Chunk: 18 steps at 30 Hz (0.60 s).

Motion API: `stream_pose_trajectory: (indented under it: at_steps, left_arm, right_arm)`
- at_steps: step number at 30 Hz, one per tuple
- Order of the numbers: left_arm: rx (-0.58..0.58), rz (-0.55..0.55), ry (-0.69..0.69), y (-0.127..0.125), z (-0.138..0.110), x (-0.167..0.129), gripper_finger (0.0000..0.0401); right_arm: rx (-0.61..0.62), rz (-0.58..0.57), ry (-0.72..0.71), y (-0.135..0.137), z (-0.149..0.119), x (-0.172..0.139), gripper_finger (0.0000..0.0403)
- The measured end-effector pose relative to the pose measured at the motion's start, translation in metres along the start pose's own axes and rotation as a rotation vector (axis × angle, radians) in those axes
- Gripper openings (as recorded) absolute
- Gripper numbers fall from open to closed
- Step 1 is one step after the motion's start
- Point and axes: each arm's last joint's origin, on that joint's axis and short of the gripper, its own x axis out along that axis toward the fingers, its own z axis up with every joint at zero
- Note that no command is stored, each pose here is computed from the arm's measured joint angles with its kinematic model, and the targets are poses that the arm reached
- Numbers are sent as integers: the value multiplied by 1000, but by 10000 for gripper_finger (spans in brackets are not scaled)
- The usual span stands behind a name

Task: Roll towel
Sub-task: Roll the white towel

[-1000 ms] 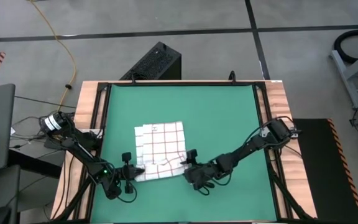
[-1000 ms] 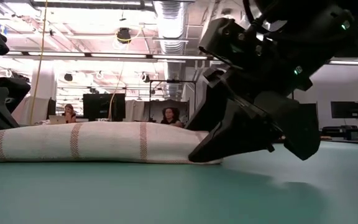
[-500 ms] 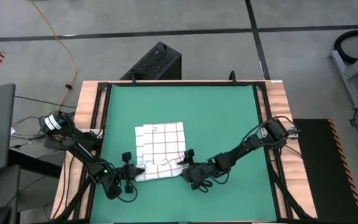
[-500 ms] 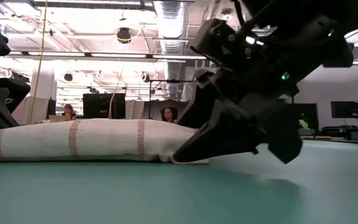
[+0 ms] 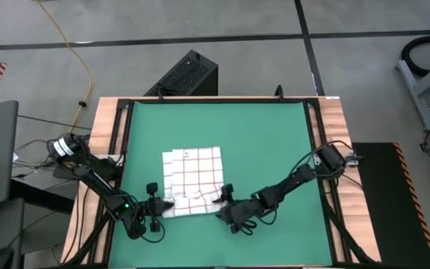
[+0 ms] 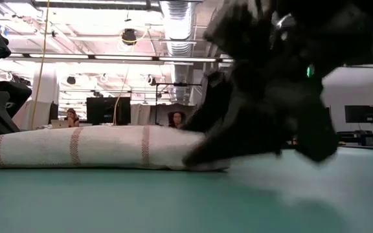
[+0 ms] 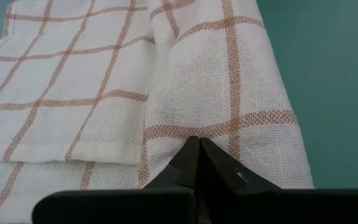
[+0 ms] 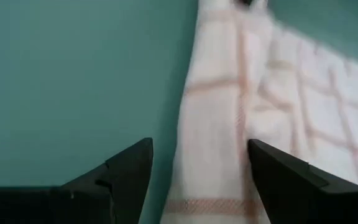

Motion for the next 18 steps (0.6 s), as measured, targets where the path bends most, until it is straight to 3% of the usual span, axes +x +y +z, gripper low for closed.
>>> stream_pose_trajectory:
  at_steps: [9,12,18]
  left_arm:
    - [1,-2,4,0,0,0,0]
    - [2,-9,13,0,-1,0,0]
    - [2,-13,17,0,-1,0,0]
  right_arm:
    - [8,-21,136,4,-34,25,286]
    - [38,-79,167,5,-41,29,278]
    - [85,-163,197,8,-44,27,195]
